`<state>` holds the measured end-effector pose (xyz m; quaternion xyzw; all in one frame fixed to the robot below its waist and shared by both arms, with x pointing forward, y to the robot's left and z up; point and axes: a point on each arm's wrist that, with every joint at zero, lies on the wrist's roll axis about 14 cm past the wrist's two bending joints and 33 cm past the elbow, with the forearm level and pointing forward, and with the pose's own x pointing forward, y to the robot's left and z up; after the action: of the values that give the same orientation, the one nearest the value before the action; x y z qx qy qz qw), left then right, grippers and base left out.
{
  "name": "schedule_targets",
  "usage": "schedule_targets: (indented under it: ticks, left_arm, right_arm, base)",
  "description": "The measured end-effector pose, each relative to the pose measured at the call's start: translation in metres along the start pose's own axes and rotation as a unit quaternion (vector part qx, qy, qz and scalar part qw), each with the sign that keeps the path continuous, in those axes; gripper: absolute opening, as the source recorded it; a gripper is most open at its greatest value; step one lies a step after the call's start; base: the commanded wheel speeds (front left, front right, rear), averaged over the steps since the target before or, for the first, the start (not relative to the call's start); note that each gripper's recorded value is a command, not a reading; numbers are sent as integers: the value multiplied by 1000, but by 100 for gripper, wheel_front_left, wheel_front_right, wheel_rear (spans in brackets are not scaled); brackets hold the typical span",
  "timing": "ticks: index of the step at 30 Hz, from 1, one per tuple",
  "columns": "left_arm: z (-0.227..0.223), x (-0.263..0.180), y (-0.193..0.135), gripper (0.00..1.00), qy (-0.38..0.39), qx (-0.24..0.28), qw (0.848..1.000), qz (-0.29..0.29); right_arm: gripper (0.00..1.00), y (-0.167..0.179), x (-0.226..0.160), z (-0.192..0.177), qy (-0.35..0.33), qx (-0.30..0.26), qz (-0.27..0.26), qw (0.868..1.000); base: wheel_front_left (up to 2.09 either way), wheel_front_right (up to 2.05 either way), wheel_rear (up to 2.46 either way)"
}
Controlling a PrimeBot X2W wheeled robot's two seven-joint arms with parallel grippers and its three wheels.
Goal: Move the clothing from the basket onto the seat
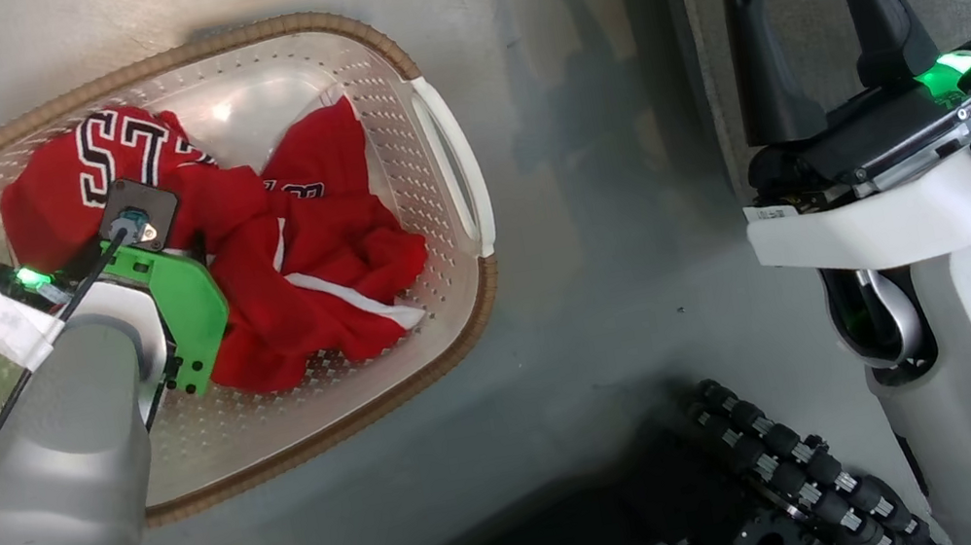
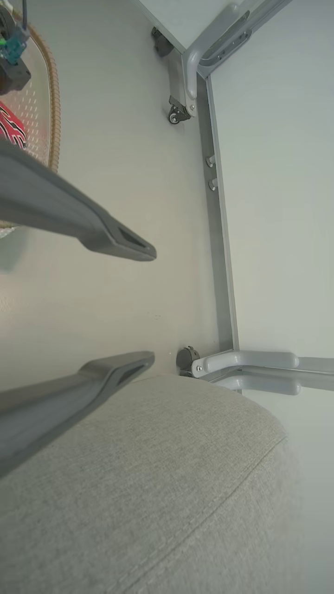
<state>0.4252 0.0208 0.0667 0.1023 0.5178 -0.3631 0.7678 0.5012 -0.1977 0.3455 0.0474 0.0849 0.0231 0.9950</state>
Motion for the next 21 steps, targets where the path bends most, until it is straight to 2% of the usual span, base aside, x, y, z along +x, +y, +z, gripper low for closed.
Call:
schedule_targets:
  ticks: [7,14,19,20,21]
  left_arm:
    - [-17,21,5,100,39,3,999,14]
    - [-34,33,4,100,86,43,995,24]
    - [-39,35,3,100,109,47,993,27]
    - [-39,35,2,94,112,44,992,26]
    - [-40,35,2,29,115,43,992,25]
  right_arm:
    - [100,-6,-3,-19,25,5,-8,1000]
    - [100,-9,-8,-32,45,15,-14,999]
    - [100,-9,-9,-34,48,19,-15,999]
    - [100,-10,-9,-34,48,19,-15,999]
    - [100,-10,-9,-34,48,19,-15,999]
  base:
    - [0,0,0]
    - [0,0,0]
    - [0,0,0]
    - [0,0,0]
    - [0,0,0]
